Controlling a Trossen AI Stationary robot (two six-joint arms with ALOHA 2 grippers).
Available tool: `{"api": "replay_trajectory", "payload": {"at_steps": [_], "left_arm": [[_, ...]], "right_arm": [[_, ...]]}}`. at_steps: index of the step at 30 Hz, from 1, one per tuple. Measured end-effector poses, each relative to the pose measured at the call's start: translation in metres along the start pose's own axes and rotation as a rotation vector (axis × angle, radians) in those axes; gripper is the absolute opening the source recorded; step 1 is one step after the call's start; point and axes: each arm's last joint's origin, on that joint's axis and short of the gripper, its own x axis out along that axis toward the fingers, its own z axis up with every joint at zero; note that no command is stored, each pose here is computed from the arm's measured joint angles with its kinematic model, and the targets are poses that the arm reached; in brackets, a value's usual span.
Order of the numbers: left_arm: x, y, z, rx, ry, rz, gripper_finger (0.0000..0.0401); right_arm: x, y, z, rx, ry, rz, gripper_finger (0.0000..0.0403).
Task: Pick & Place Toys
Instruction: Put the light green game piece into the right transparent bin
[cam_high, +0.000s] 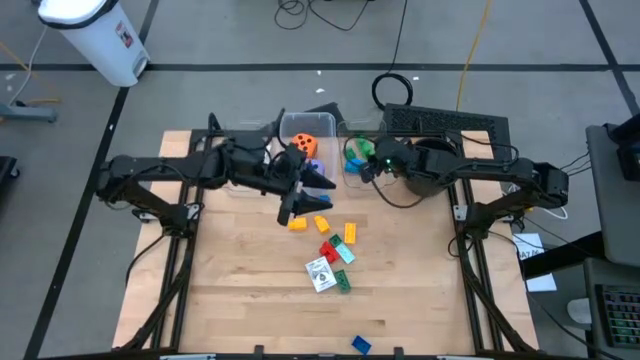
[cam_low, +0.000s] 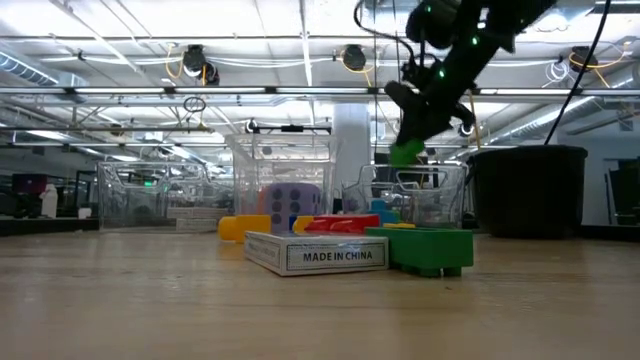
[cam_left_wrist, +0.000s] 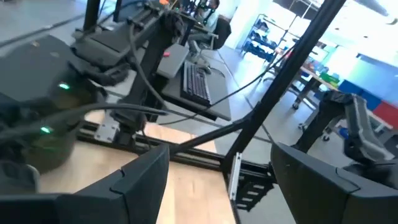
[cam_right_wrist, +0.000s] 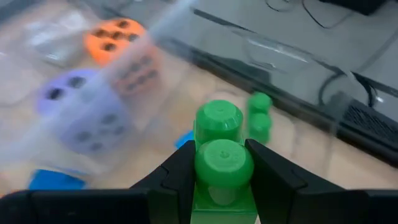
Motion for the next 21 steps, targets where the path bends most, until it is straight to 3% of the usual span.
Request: {"api": "replay_trajectory", "payload": {"at_steps": [10, 21], "left_arm": [[0.007, 0.003, -0.013, -0.046, -0.024, -0.014, 0.0277], [0.006, 0.007, -0.011, -0.066, -0.046, 0.034, 0.0279]], "right_arm": [[0.026, -0.022, -0.016, 0.108, -0.019, -0.001, 0.0112], [0.062, -0.02, -0.034, 0.05, 0.082, -0.012, 0.0111]]}}
